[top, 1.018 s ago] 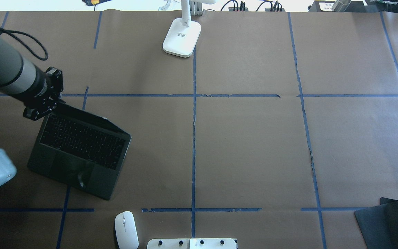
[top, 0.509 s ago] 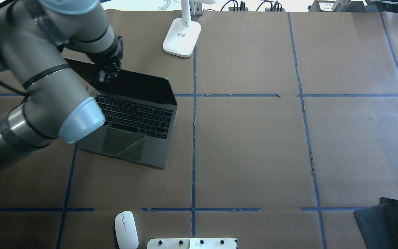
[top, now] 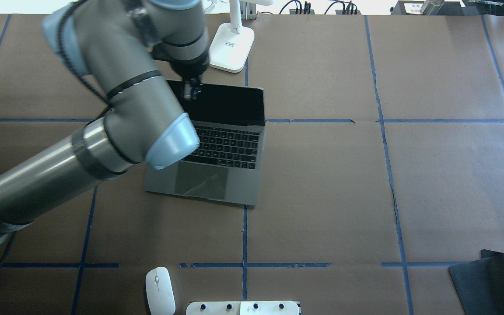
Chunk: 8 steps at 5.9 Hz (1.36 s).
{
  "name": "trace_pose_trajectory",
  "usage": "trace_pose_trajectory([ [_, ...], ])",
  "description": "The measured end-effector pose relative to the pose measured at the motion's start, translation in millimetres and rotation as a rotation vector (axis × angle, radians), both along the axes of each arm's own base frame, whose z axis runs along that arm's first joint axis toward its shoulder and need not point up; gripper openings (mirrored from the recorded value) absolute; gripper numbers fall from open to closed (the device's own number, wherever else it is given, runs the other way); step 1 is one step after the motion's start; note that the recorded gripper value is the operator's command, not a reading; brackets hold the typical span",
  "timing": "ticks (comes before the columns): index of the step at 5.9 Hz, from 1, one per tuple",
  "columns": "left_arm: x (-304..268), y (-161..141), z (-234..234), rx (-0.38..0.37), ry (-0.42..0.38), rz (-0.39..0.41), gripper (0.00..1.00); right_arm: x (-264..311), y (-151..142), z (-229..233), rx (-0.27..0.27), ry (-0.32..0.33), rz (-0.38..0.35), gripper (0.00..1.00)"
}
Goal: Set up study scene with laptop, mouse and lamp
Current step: 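Carry the grey laptop with the left gripper to the table center before the lamp, then lift the laptop lid open with the left gripper while the right arm moves in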
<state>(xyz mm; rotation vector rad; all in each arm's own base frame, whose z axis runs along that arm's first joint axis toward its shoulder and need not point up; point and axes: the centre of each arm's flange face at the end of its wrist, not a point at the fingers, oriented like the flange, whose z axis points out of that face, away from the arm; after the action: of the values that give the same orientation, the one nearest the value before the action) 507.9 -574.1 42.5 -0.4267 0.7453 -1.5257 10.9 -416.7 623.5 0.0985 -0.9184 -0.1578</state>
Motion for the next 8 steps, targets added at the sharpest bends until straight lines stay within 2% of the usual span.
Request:
trace_pose_trajectory([
  [3,37,-19,-9,-0.011,-0.012,-0.048,0.00,0,0,0,-0.001,-0.001,0.001,1.00],
  [4,40,-22,-6,-0.022,-0.018,-0.066,0.03,0,0,0,-0.002,-0.001,0.001,1.00],
  [5,40,-23,-4,-0.025,-0.023,-0.077,0.46,0,0,0,-0.002,-0.001,0.001,1.00],
  [7,40,-24,-8,0.008,-0.005,-0.064,0.61,-4,-1,-3,-0.018,-0.003,0.013,1.00],
  [8,38,-26,-11,0.052,0.003,-0.036,0.64,-15,-3,-9,-0.042,-0.010,0.038,1.00],
])
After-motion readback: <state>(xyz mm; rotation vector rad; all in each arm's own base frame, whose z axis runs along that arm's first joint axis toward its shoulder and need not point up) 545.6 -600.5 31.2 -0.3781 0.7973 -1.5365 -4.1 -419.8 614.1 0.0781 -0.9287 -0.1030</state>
